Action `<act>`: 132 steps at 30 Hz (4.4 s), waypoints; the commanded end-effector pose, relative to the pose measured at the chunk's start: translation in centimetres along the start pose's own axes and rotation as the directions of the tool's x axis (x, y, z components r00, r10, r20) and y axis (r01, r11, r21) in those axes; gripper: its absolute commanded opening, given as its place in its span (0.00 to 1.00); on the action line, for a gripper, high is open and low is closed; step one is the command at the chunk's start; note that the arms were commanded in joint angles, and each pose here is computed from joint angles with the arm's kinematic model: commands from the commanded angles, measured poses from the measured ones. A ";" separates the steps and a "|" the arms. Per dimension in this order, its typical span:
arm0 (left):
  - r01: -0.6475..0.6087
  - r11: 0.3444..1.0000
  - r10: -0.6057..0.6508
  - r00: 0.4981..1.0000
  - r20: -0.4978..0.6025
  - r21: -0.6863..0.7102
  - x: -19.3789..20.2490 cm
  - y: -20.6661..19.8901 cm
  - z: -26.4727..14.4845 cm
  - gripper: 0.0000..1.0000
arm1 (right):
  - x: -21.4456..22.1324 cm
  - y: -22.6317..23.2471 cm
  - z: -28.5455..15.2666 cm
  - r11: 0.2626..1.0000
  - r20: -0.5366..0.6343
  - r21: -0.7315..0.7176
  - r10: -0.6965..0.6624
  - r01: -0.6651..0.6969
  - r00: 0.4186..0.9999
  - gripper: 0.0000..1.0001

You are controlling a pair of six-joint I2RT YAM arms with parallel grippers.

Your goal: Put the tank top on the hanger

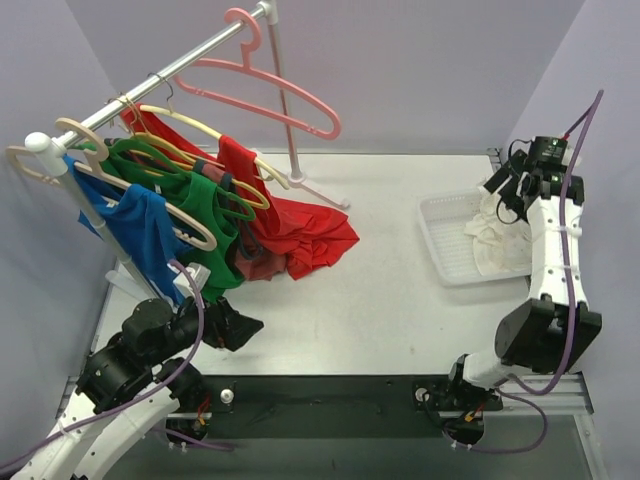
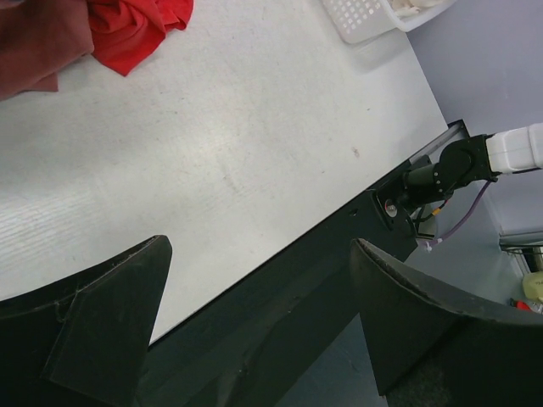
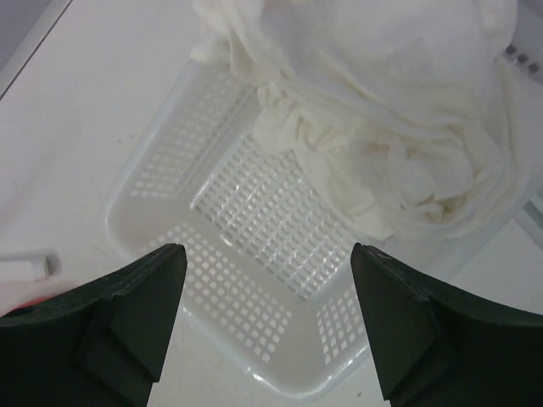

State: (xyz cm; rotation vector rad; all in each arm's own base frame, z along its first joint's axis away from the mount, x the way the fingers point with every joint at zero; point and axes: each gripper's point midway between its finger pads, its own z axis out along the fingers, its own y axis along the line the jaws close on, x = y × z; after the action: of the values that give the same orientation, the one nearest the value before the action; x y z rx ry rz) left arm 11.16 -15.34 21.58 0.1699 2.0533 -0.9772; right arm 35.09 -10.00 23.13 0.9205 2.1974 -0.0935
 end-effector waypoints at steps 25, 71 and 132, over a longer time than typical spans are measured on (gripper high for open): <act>0.084 0.991 -0.081 0.996 -0.031 0.102 -0.7 -2.5 2.6 0.97 | -4.5 1.0 5.7 0.999 -0.023 0.044 -0.029 0.030 0.999 0.00; 0.065 0.991 -0.069 0.997 0.025 0.114 -3.7 -4.8 -1.6 0.97 | -5.1 22.6 -60.3 0.263 0.766 -0.617 0.418 0.742 0.489 0.00; -0.407 0.816 0.154 0.837 -0.525 -0.411 7.2 7.9 16.2 0.76 | 38.9 11.7 -13.8 0.632 -0.214 -0.713 -0.609 0.304 0.764 0.64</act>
State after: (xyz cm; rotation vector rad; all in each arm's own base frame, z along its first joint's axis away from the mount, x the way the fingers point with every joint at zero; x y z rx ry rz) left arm 17.55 -21.59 4.79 0.5036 2.6502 -0.1651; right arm 14.45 23.57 10.50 -0.2770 2.5526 0.6726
